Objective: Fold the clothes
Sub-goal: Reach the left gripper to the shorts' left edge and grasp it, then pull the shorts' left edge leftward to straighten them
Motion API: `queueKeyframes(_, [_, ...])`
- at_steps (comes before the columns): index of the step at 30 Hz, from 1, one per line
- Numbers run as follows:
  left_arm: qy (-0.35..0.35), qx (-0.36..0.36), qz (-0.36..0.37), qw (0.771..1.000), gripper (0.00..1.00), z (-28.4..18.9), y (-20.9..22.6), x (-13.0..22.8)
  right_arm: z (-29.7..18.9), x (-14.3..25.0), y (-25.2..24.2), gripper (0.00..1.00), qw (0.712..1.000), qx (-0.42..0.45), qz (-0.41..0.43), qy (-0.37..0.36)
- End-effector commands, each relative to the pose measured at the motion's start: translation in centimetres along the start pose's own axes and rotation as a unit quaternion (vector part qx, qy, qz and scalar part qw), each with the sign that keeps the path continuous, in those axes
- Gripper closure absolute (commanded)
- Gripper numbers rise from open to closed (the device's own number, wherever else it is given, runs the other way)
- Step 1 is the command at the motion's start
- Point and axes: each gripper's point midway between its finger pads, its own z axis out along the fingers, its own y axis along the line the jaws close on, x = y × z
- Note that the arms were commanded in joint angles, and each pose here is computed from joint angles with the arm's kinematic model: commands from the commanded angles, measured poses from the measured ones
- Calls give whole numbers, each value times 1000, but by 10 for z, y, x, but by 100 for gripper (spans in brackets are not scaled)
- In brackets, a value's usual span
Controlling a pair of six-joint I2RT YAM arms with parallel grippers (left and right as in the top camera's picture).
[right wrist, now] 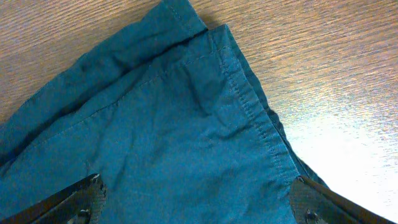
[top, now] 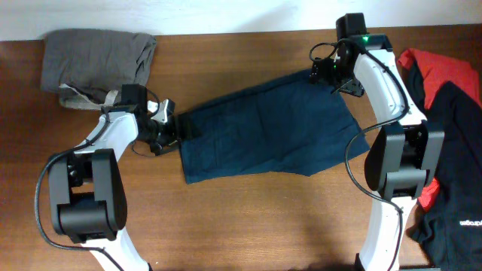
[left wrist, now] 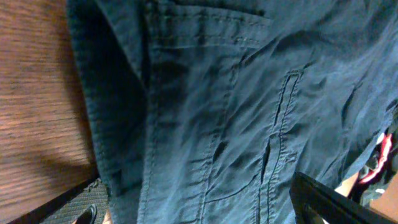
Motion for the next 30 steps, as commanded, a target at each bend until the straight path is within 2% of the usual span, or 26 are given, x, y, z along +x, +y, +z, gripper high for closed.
queueKeyframes(1, [51,-20,-27,998,6,35,23,24,2,3,-1,2,1000,1,4,6])
queueKeyframes(7, [56,-7,-27,998,11,42,23,25,2,6,-1,1,1000,3,4,11])
queueKeyframes(8, [55,-6,-25,998,20,42,23,24,2,6,-1,1,1000,3,4,12])
queueKeyframes(10, [54,-6,-23,998,32,42,22,23,2,8,-2,1,1000,4,4,15])
queueKeyframes(13, [52,-5,-14,999,61,42,22,22,2,8,-2,2,1000,5,4,17])
queueKeyframes(16, [48,-5,-8,999,80,43,22,20,2,9,-2,1,1000,5,4,17])
queueKeyframes(18, [42,-3,-4,999,99,43,22,17,2,9,-2,1,1000,5,4,17])
queueKeyframes(27, [-3,-6,-8,1000,100,25,33,-14,2,9,-2,1,1000,5,4,17])
queueKeyframes(30, [-18,-35,-26,999,100,11,51,-25,2,9,-2,2,1000,5,4,17])
